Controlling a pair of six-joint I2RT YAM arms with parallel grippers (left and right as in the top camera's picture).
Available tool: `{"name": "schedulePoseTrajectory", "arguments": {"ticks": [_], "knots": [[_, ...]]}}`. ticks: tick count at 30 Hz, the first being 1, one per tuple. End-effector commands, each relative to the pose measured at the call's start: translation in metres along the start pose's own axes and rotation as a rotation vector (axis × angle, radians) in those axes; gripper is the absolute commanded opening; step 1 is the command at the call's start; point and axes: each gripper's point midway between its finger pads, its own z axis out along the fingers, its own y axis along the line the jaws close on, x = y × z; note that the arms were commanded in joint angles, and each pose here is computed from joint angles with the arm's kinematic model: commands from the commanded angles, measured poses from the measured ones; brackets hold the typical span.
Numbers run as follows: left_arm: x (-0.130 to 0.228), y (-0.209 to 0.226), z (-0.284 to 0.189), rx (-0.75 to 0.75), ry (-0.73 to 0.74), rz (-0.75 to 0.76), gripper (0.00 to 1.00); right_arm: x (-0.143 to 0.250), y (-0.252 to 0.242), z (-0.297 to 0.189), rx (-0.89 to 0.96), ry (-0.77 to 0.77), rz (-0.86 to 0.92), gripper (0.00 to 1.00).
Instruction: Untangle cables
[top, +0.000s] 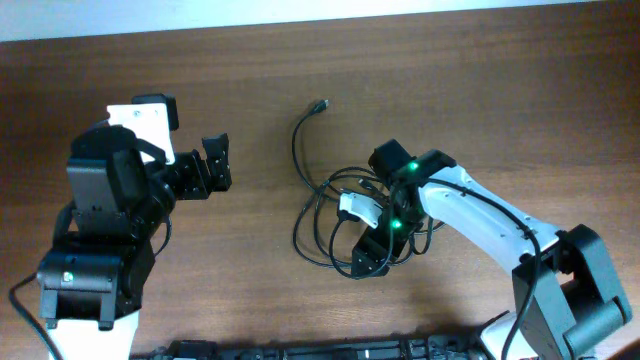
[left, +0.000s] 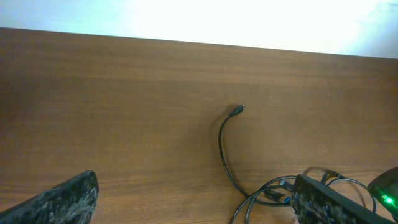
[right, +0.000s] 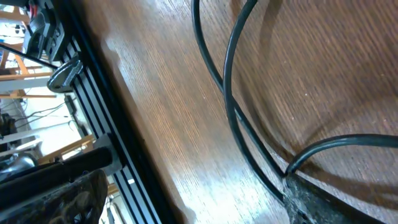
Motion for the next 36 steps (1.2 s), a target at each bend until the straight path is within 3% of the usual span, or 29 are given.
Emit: {"name": "schedulePoseTrajectory", "arguments": {"ticks": [1, 13, 16, 18, 19, 23, 26, 28, 32, 34, 36], "knots": [[-0.002, 0.002, -0.001, -0.007, -0.006, -0.015, 0.99, 0.009, -0.008, 0.013, 0.007, 0.036, -0.01, 0.89], [-0.002, 0.002, -0.001, -0.007, -0.006, -0.015, 0.99, 0.022, -0.026, 0.042, 0.028, 0.013, -0.031, 0.8], [-0.002, 0.002, -0.001, -0.007, -0.006, -0.015, 0.99, 0.032, -0.027, 0.047, 0.034, 0.035, -0.019, 0.62], [-0.002, 0.002, -0.001, -0.007, -0.006, -0.015, 0.99, 0.031, -0.029, 0.047, 0.041, 0.03, -0.025, 0.3], [-0.002, 0.002, -0.001, -0.007, -0.006, -0.015, 0.99, 0.029, -0.03, 0.047, 0.043, 0.024, -0.028, 0.24], [-0.002, 0.002, -0.001, -0.007, -0.006, -0.015, 0.99, 0.015, -0.034, 0.043, 0.066, -0.019, -0.022, 0.17], [-0.002, 0.002, -0.001, -0.007, -0.006, -0.014, 0.99, 0.009, -0.034, 0.039, 0.07, -0.027, -0.028, 0.17], [-0.002, 0.002, -0.001, -0.007, -0.006, -0.015, 0.99, 0.012, -0.034, 0.039, 0.074, -0.015, -0.022, 0.34], [-0.002, 0.002, -0.001, -0.007, -0.006, -0.015, 0.99, 0.023, -0.029, 0.039, 0.056, 0.026, 0.005, 0.59], [-0.002, 0.002, -0.001, -0.007, -0.006, -0.014, 0.99, 0.028, -0.032, 0.041, 0.08, 0.057, -0.045, 0.61], [-0.002, 0.002, -0.001, -0.007, -0.006, -0.015, 0.99, 0.034, -0.048, 0.044, 0.222, 0.14, -0.125, 0.63]]}}
